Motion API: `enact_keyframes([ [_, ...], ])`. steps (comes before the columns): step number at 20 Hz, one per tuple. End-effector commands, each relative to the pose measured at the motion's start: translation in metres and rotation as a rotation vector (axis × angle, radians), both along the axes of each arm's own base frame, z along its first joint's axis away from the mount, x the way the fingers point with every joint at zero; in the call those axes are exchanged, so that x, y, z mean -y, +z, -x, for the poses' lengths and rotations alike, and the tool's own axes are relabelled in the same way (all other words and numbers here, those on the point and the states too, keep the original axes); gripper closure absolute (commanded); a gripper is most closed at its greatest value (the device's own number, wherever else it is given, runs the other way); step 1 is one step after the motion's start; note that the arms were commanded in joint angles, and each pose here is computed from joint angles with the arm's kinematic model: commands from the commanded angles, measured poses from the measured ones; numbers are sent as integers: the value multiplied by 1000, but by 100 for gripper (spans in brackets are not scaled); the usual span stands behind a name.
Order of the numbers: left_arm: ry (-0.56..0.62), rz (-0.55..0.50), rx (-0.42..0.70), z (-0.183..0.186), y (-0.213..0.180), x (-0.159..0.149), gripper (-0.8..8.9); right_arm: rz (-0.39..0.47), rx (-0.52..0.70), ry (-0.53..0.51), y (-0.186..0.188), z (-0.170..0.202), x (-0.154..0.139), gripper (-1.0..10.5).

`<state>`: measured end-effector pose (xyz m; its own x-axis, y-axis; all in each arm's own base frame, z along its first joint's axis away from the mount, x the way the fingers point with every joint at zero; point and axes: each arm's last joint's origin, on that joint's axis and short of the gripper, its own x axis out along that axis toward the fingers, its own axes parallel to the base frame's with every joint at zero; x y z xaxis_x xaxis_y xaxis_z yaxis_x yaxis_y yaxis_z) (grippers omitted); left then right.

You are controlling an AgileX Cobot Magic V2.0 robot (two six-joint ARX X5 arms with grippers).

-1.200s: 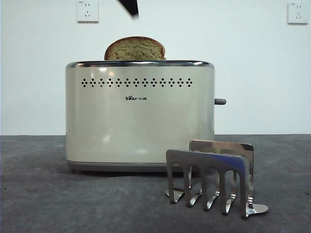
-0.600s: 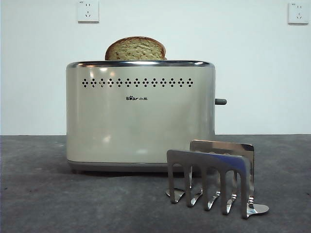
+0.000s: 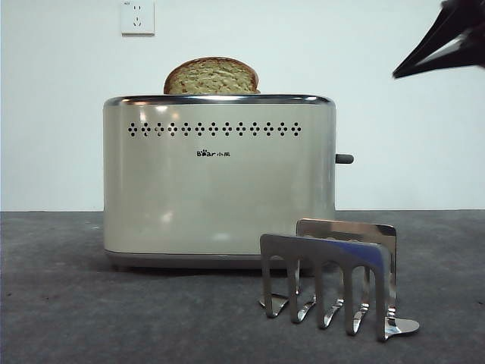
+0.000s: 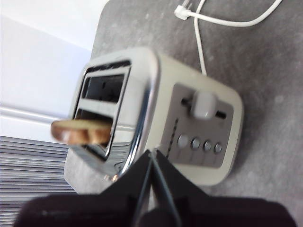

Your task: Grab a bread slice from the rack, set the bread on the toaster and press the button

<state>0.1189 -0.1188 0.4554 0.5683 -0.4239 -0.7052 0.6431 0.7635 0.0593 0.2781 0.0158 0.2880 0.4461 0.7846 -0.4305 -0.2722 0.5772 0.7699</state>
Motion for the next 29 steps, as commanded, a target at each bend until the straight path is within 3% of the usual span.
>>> enact_keyframes([
  [1, 19, 29, -3, 4, 1, -4, 818, 0, -32, 47, -9, -22, -10, 946],
  [5, 24, 58, 17, 12, 6, -13, 818, 6, -100, 102, -30, -52, -30, 946],
  [11, 31, 96, 42, 23, 11, -24, 818, 42, -170, 79, -63, -74, -34, 946],
  [19, 31, 97, 44, 23, 12, -25, 818, 70, -254, 61, -90, -82, -35, 946],
  [29, 31, 96, 43, 23, 11, -24, 818, 122, -277, 40, -94, -81, -33, 946],
])
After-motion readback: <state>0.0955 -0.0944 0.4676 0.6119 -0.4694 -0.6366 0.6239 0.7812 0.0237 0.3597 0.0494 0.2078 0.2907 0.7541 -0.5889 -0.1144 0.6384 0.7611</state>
